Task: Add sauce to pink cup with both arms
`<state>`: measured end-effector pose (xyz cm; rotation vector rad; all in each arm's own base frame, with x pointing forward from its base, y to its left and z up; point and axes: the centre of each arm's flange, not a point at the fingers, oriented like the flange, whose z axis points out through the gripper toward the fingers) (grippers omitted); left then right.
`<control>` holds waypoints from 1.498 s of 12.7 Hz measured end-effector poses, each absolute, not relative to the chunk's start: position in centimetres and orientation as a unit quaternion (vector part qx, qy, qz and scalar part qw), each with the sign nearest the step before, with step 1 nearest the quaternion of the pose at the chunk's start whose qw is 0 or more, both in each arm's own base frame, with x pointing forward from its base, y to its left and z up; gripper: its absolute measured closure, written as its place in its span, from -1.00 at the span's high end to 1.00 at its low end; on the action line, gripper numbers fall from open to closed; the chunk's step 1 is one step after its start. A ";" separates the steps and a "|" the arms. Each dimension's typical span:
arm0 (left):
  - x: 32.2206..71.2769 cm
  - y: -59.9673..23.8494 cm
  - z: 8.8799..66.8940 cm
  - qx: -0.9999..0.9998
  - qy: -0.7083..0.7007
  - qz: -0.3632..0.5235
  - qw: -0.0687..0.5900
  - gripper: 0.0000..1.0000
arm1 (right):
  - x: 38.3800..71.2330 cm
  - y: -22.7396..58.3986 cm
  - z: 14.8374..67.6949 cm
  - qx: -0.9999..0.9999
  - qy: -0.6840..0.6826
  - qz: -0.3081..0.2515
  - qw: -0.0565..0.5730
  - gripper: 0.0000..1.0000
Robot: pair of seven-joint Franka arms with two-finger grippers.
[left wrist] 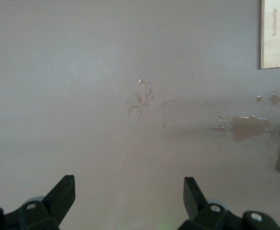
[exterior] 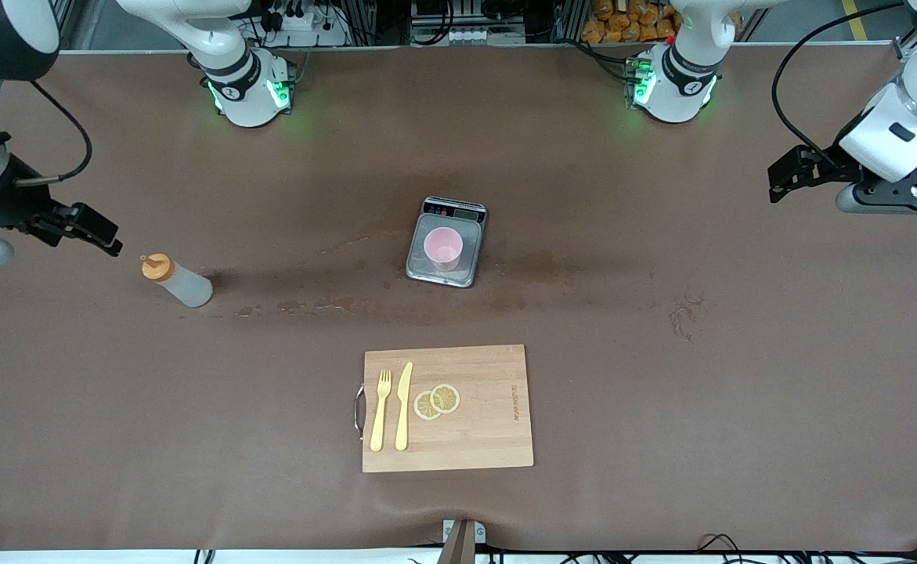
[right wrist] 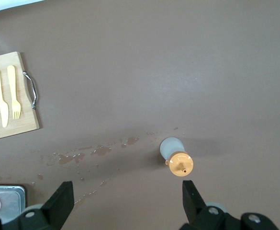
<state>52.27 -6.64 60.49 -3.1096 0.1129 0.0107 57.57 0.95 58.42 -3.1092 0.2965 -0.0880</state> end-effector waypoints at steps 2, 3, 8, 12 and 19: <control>52.3 -5.9 61.9 -0.999 0.031 -0.010 0.014 1.00 | 59.7 0.5 58.7 -0.995 0.097 -0.017 0.004 1.00; 52.4 -5.3 62.6 -0.999 0.026 -0.015 0.014 1.00 | 60.4 0.4 58.6 -0.995 0.098 -0.014 0.003 1.00; 52.4 -4.5 63.1 -1.000 0.020 -0.017 0.012 1.00 | 61.0 0.3 58.7 -0.996 0.085 -0.012 0.002 1.00; 52.4 -4.9 63.1 -1.000 0.018 -0.015 -0.007 1.00 | 61.0 0.4 58.7 -0.997 0.079 -0.013 -0.003 1.00; 53.2 -4.0 63.4 -1.000 0.011 -0.018 -0.010 1.00 | 61.0 0.4 58.8 -0.997 0.078 -0.013 -0.006 1.00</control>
